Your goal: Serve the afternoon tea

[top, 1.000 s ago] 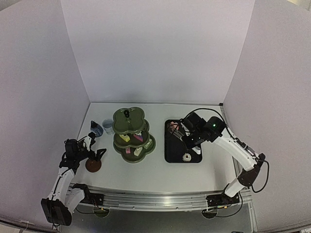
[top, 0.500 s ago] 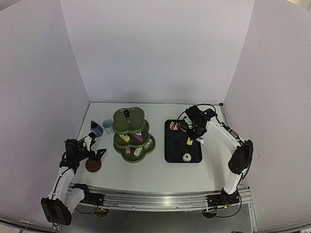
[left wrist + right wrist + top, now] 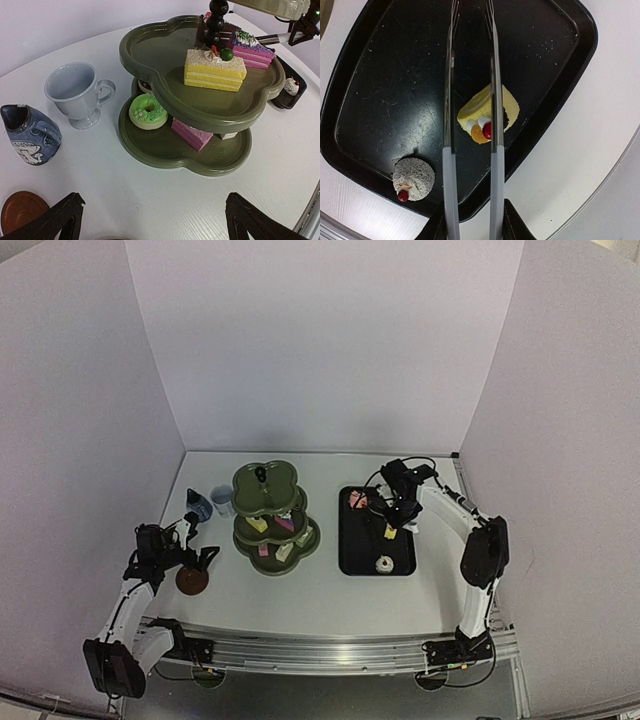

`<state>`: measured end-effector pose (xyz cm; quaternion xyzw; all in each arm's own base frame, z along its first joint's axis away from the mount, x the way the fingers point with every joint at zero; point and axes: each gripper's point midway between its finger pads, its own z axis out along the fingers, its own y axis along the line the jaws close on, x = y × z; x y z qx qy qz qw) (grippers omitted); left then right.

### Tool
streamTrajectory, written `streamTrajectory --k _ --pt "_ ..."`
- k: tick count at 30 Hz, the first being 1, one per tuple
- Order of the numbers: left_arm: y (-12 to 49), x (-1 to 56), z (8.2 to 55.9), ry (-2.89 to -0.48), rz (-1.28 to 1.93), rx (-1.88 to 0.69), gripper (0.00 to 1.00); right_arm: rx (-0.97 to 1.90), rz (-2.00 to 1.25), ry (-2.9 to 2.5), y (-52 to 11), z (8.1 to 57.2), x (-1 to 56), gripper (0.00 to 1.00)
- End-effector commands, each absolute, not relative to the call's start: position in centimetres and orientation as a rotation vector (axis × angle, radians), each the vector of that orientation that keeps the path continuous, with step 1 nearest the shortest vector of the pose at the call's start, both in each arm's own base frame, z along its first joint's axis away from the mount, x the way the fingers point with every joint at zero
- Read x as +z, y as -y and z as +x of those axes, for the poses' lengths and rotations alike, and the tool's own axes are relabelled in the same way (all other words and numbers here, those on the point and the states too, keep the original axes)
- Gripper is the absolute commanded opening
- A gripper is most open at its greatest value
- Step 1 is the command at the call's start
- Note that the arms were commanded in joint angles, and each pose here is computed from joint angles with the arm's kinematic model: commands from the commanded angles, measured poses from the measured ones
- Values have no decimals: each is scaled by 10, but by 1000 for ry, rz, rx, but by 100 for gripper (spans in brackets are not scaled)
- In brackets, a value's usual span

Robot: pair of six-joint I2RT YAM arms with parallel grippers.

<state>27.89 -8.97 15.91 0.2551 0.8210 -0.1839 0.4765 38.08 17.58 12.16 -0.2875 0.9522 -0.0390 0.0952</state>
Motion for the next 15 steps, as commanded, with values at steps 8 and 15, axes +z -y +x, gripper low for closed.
streamTrajectory --k 8,15 --pt "89 183 289 -1949 640 -414 100 -124 -852 -2793 -175 401 115 31" --pt "90 182 289 -1951 643 -414 100 -162 -849 -2774 -171 407 119 31"
